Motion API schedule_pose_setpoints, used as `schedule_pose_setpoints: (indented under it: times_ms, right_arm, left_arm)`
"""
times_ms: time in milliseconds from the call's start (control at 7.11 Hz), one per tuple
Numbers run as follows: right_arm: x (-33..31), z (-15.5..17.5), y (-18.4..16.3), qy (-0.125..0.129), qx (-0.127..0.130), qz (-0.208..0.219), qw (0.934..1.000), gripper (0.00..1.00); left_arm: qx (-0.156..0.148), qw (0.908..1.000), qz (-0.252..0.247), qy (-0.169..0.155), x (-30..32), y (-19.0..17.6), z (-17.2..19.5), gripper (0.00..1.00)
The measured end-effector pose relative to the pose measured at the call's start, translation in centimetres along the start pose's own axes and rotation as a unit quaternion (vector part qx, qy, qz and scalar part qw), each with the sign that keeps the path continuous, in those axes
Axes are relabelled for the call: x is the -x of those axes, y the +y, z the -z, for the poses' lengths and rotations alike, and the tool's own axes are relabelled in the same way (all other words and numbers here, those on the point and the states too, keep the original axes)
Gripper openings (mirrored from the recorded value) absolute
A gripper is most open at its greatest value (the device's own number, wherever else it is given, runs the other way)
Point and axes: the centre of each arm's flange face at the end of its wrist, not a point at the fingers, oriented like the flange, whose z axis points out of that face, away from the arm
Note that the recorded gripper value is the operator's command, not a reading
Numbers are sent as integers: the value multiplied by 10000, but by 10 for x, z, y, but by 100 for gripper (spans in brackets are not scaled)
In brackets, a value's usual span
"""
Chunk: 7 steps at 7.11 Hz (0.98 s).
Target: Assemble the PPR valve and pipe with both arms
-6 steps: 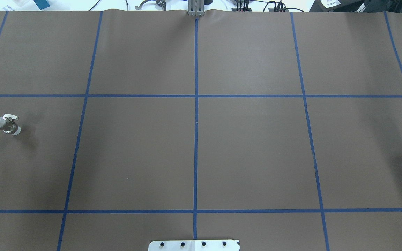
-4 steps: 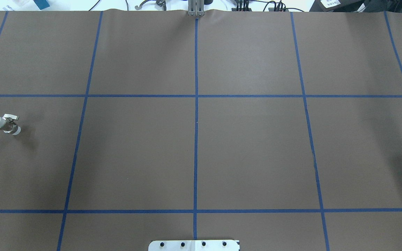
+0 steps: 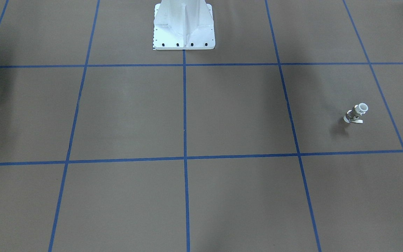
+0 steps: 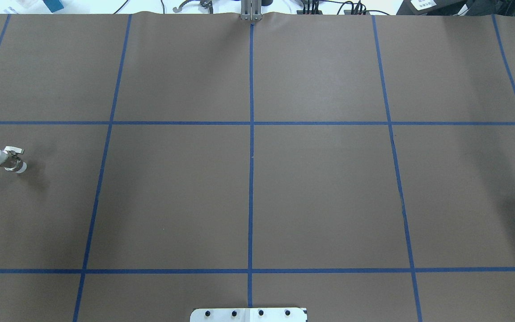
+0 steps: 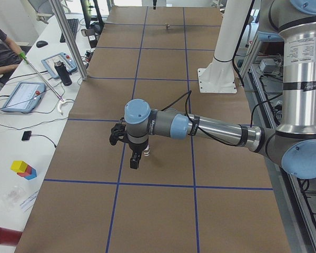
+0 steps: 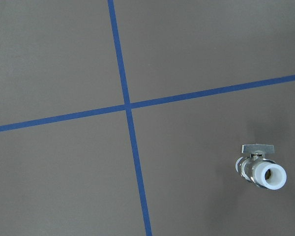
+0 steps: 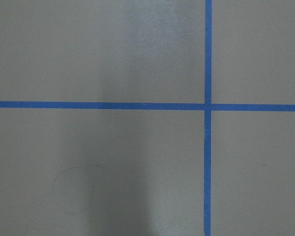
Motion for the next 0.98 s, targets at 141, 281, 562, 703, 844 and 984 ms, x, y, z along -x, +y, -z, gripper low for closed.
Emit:
schedule_pose_setpoints:
  times_ms: [141,281,562,703,844,984]
  right_arm:
    - [0,0,0,-1,0,1,10000,100]
    - [0,0,0,-5,4,1,10000,100]
    - [3,-1,1,-123,41,2,9999,100]
    - [3,-1,2,-163,56,1,9999,100]
    - [3,-2,2,-169,69,-1,9998,100]
    - [3,-3,2,-177,78,3,9998,100]
  left_arm:
    - [-7,10000,4,7,-1,3,1,100]
    - [-22,10000,-6,12,-3,3,3,100]
    - [-60,10000,-4,14,-8,3,7,100]
    - [-6,10000,49,22,-13,0,1,100]
    - [138,9999,14,54,-28,-6,-15,100]
    - [304,9995,39,113,-56,-11,-39,100]
